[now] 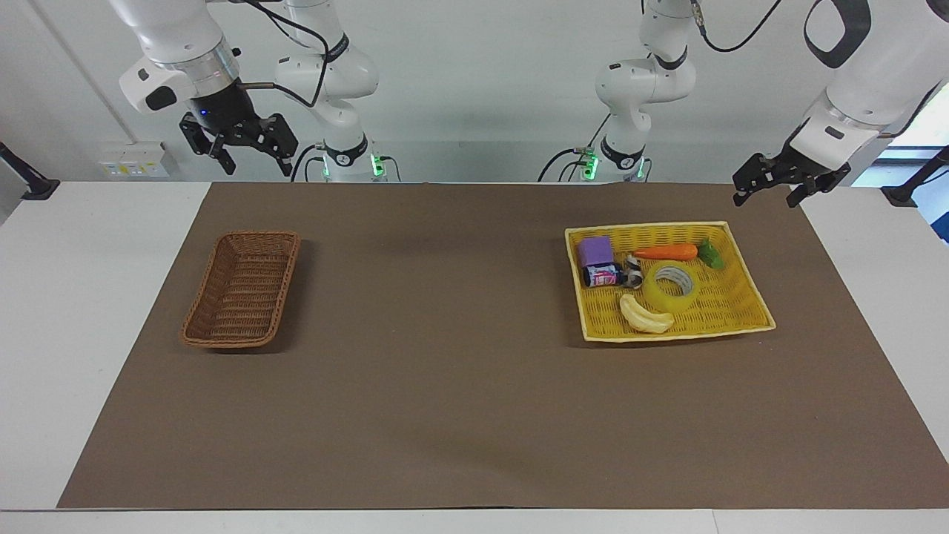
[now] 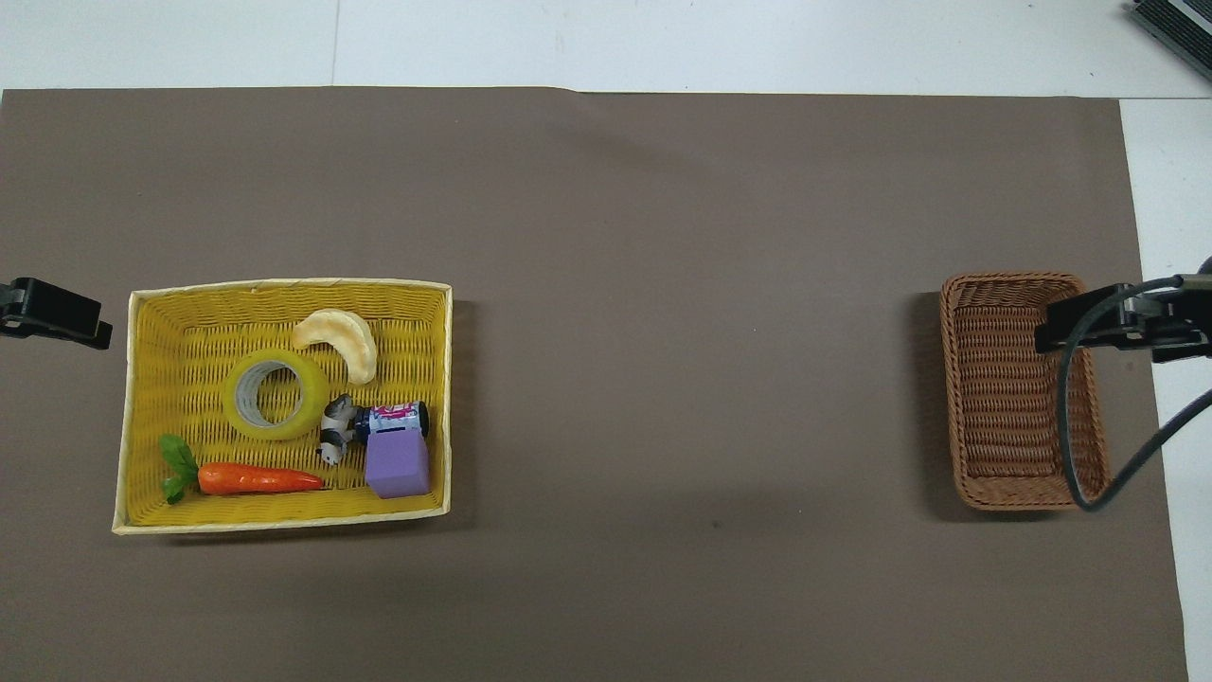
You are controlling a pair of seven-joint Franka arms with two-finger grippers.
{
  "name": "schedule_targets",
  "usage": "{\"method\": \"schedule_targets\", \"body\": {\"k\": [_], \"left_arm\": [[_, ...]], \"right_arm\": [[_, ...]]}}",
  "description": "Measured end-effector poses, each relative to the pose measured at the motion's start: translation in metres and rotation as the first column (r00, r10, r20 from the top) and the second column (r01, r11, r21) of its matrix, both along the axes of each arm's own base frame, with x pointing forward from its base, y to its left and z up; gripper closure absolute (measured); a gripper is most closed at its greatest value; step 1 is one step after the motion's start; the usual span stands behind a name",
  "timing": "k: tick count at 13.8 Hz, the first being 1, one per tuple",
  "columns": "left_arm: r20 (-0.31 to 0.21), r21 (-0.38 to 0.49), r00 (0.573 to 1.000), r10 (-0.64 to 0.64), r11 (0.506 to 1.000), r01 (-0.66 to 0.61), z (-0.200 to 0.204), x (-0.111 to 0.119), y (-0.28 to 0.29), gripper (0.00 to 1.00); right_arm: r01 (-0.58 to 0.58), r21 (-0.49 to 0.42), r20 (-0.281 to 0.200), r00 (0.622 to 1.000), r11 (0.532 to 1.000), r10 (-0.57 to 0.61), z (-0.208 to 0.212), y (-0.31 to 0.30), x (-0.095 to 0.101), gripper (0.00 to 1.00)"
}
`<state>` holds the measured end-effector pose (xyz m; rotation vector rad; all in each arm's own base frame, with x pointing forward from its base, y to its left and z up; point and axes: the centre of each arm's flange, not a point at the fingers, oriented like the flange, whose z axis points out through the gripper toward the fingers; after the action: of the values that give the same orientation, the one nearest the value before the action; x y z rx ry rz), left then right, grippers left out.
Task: Move tape to another basket
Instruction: 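Reach the left gripper into the yellow basket and grasp the tape roll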
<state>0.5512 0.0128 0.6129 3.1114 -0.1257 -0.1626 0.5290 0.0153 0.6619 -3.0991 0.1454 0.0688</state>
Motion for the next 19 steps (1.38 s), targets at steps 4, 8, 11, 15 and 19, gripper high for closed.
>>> {"method": "schedule_targets", "body": {"k": [4, 8, 11, 15, 19], "left_arm": [[0.012, -0.006, 1.0, -0.025, 1.0, 0.025, -0.029, 0.006, 0.02, 0.0], [0.02, -0.005, 0.999, -0.032, 0.999, 0.033, -0.088, 0.01, 0.021, 0.0], [0.029, -0.008, 0.997, -0.076, 0.997, 0.077, -0.128, 0.009, 0.019, 0.0], [0.035, -0.01, 0.992, -0.121, 0.993, 0.121, -0.175, 0.004, 0.016, 0.0], [0.02, -0.014, 0.992, -0.127, 0.992, 0.128, -0.217, 0.001, 0.012, 0.0]], "right_arm": [[0.0, 0.0, 0.0, 1.0, 1.0, 0.0, 0.0, 0.0, 0.0, 0.0], [0.0, 0.0, -0.001, 1.0, 1.0, 0.0, 0.0, 0.0, 0.0, 0.0], [0.0, 0.0, -0.001, 1.0, 1.0, 0.0, 0.0, 0.0, 0.0, 0.0], [-0.001, 0.0, -0.001, 1.0, 1.0, 0.001, 0.0, 0.0, 0.0, 0.0], [-0.001, 0.0, -0.001, 1.0, 1.0, 0.001, 0.0, 0.0, 0.0, 0.0]]}}
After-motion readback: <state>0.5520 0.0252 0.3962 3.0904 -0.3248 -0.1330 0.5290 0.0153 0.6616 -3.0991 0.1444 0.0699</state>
